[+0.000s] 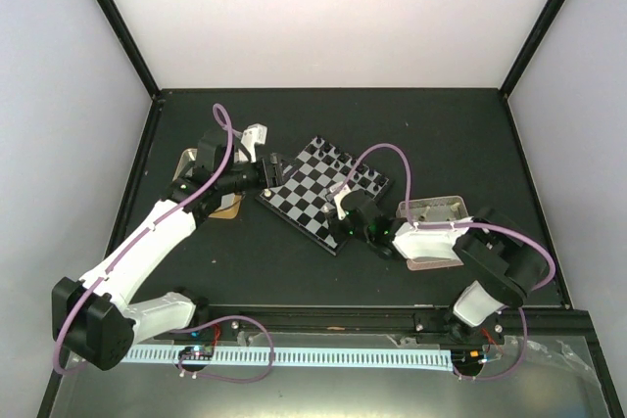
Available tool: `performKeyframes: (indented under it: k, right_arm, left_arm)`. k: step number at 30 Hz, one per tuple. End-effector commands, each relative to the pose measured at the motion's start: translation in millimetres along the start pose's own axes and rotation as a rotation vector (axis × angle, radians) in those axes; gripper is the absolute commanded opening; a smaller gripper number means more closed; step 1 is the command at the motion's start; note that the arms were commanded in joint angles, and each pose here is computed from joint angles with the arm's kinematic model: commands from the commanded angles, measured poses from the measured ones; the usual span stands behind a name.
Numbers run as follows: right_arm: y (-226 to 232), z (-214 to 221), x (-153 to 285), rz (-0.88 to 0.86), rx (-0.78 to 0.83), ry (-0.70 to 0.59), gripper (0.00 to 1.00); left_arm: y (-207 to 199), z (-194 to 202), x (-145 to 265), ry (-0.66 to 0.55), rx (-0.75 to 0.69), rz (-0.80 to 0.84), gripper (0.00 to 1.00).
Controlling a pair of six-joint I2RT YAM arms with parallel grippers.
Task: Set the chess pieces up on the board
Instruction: Place the chess piece on the chessboard.
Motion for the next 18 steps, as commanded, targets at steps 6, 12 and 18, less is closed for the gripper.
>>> performKeyframes:
  k: [6,12,18]
  right_arm:
    - [-1,-14,-3,0.02,0.024,0.002,0.23]
    - [-5,-6,-3,0.05,-0.052,0.1,0.27]
    - [-5,-12,-1,0.058,-0.173,0.23,0.3]
  left_arm:
    - [6,-7,3,-0.032,-0.03,-0.038,0.68]
    - [12,-5,3,-0.023,-0.039,-0.065,0.68]
    - [18,-2,2,-0.022,-0.034,-0.084,0.68]
Point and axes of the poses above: each gripper's point midway between its finger pads, its own x axis back along the fingers, its own y axis along the line the jaws close on, z = x × y, the point moved 3 cm from there along x, back along the fingers, and after that the axes turned 14 degrees about x, right-handed, at the moved point
